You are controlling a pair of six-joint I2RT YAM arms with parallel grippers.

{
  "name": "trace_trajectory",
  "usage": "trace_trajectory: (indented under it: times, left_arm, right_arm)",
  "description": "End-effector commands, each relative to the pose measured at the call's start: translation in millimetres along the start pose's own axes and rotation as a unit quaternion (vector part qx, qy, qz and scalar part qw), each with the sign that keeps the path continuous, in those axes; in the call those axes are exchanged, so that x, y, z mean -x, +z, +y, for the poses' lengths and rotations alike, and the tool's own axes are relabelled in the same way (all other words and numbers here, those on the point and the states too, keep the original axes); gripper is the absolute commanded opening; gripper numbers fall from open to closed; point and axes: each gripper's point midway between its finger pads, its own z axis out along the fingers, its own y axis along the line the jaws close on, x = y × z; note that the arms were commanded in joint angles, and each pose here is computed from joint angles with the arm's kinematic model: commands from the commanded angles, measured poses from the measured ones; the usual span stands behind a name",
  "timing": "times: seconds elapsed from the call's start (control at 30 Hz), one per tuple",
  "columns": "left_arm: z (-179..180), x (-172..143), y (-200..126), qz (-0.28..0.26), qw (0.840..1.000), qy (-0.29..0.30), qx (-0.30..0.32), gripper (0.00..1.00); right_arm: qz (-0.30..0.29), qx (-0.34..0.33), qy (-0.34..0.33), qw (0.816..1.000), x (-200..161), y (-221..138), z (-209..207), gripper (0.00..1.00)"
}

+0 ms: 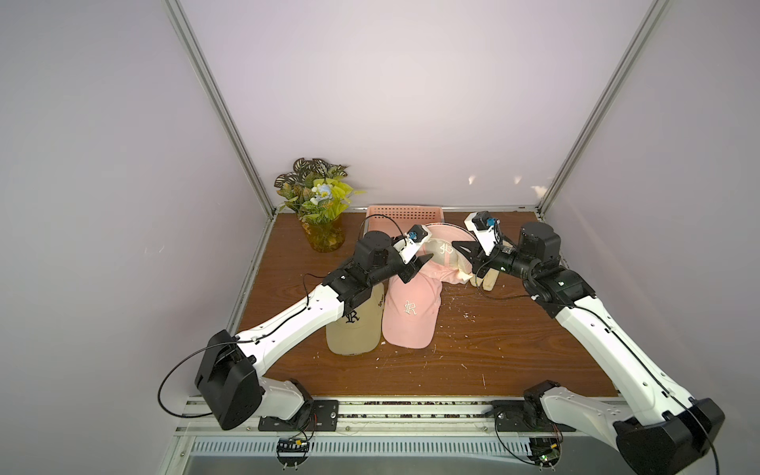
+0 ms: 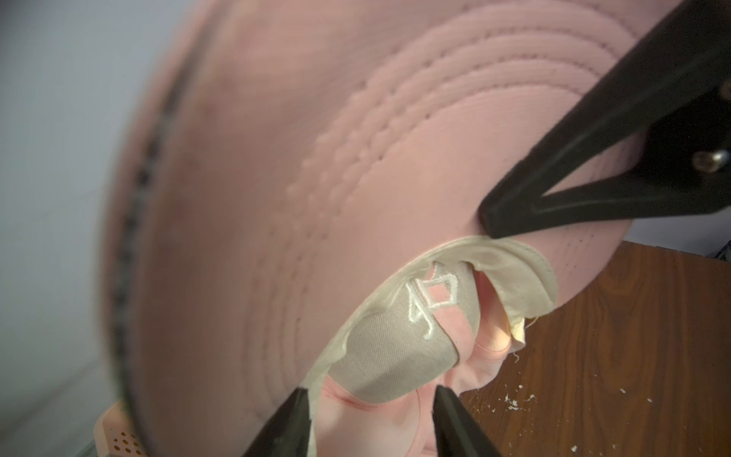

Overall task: Turn the baseball cap inside out
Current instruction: Turn over the baseball cap.

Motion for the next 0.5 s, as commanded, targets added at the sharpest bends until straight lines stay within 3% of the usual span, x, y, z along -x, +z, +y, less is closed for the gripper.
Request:
trace_trajectory:
  times: [0.0, 0.17, 0.33, 0.47]
  left_arm:
    - [36, 16, -15, -0.032, 0.996, -0.010, 0.080, 0.56]
    - [51, 20, -37, -0.060, 0.989, -0.016, 0.136, 0.62]
    - [55, 16, -44, -0.058, 0.987, -0.008, 0.151, 0.67]
    - [21, 21, -38, -0.069, 0.996, 0.036, 0.051, 0.69]
  right_arm:
    - [-0.020, 0.030, -0.010, 0.999, 19, -12, 14, 0.00]
    - [-0.020, -0.001, -0.003, 1.000, 20, -13, 4, 0.00]
    - [-0.023, 0.026, -0.003, 0.999, 23, -13, 13, 0.00]
    - [-0.022, 0.059, -0.003, 0.998, 24, -12, 24, 0.00]
